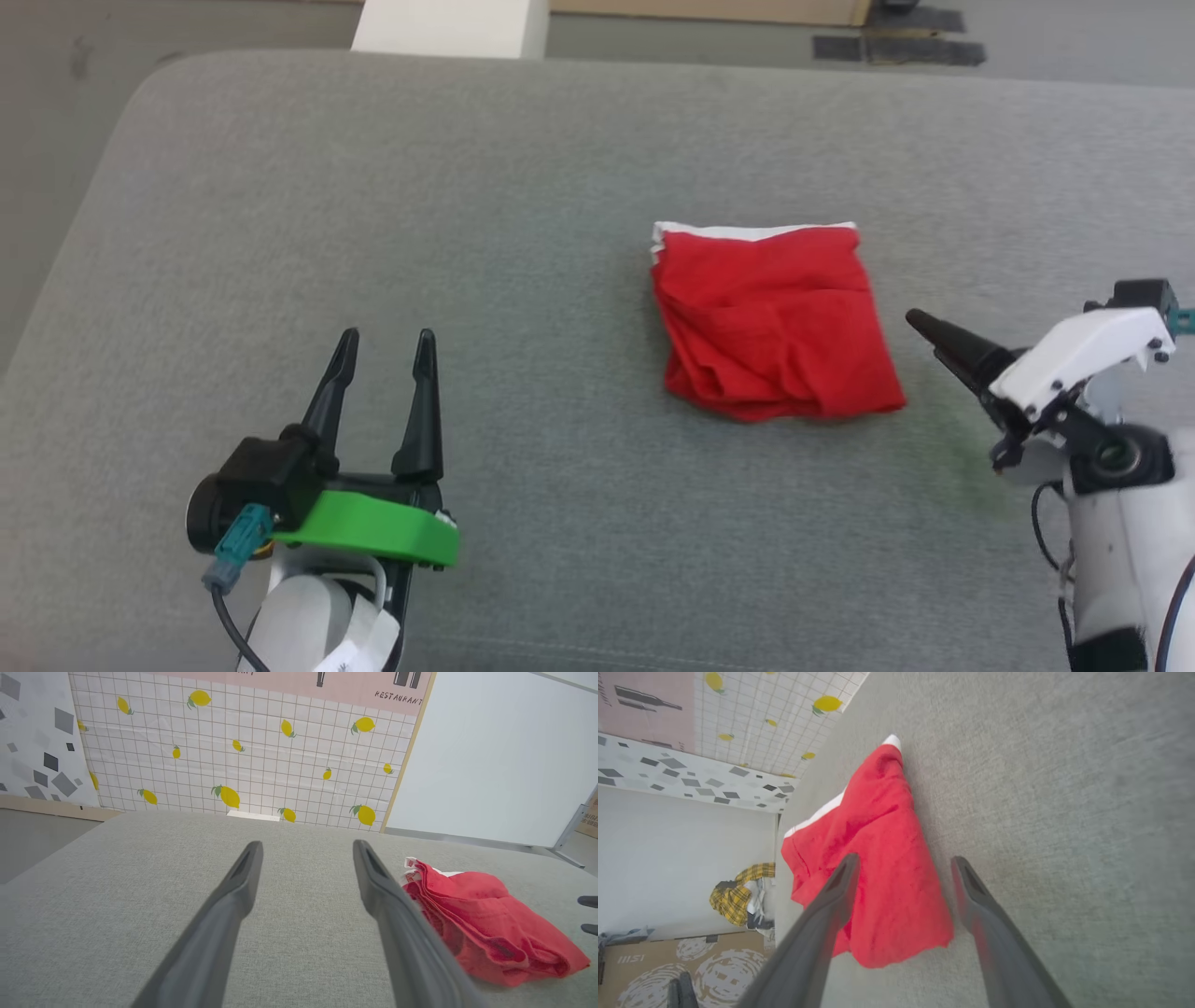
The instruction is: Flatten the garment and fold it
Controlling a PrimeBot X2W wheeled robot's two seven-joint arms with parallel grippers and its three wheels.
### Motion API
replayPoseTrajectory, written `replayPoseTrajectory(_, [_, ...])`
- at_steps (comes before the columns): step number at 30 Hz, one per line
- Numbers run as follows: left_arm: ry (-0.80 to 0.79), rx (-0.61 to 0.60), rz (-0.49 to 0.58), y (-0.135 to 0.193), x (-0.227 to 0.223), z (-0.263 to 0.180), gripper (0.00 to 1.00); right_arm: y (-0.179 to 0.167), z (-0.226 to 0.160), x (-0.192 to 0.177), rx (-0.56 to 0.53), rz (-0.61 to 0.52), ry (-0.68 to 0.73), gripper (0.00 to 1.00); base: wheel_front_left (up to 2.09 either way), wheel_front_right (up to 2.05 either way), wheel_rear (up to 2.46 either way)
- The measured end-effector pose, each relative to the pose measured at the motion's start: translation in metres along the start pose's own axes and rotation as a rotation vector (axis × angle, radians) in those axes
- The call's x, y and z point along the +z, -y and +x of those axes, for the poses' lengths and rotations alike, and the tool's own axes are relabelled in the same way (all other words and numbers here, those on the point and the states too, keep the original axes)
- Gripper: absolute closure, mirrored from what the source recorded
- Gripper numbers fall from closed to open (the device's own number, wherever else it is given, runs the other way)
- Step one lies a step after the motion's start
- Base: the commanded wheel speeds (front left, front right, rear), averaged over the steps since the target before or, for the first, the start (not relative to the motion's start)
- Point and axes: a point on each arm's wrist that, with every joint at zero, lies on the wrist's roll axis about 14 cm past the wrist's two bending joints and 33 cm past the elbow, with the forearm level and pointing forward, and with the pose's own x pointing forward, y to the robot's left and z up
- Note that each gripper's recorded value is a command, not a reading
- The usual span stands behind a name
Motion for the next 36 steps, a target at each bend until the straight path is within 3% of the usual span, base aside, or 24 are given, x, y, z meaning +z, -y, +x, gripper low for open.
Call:
replayPoseTrajectory(12, [-0.037, 0.116, 0.026, -0.036, -0.008, -0.014, 0.00, -0.015, 0.061, -0.043, -0.017, 0.036, -0.279, 0.00, 0.00, 0.00, 0.00])
replayPoseTrajectory(13, [-0.039, 0.121, 0.028, -0.038, -0.008, -0.015, 0.00, -0.018, 0.063, -0.046, -0.012, 0.032, -0.292, 0.13, 0.00, 0.00, 0.00])
replayPoseTrajectory(14, [-0.041, 0.127, 0.030, -0.040, -0.009, -0.015, 0.00, -0.021, 0.066, -0.049, -0.009, 0.025, -0.308, 0.46, 0.00, 0.00, 0.00])
replayPoseTrajectory(16, [-0.043, 0.132, 0.031, -0.041, -0.009, -0.016, 0.00, -0.025, 0.068, -0.053, -0.006, 0.004, -0.325, 0.77, 0.00, 0.00, 0.00])
replayPoseTrajectory(17, [-0.043, 0.131, 0.031, -0.041, -0.010, -0.015, 0.00, -0.026, 0.068, -0.054, -0.009, -0.015, -0.328, 1.00, 0.00, 0.00, 0.00])
replayPoseTrajectory(23, [-0.038, 0.108, 0.022, -0.033, -0.010, -0.011, 0.00, -0.032, 0.063, -0.042, -0.032, -0.163, -0.285, 1.00, 0.00, 0.00, 0.00])
replayPoseTrajectory(26, [-0.032, 0.094, 0.020, -0.029, -0.010, -0.006, 0.00, -0.031, 0.056, -0.022, -0.085, -0.368, -0.231, 1.00, 0.00, 0.00, 0.00])
replayPoseTrajectory(29, [-0.031, 0.067, 0.018, -0.021, -0.012, 0.001, 0.00, -0.012, 0.041, 0.011, -0.203, -0.613, -0.152, 1.00, 0.00, 0.00, 0.00])
replayPoseTrajectory(36, [-0.034, -0.071, 0.001, 0.020, -0.022, 0.024, 0.00, 0.041, -0.011, 0.074, -0.456, -0.898, -0.046, 1.00, 0.00, 0.00, 0.00])
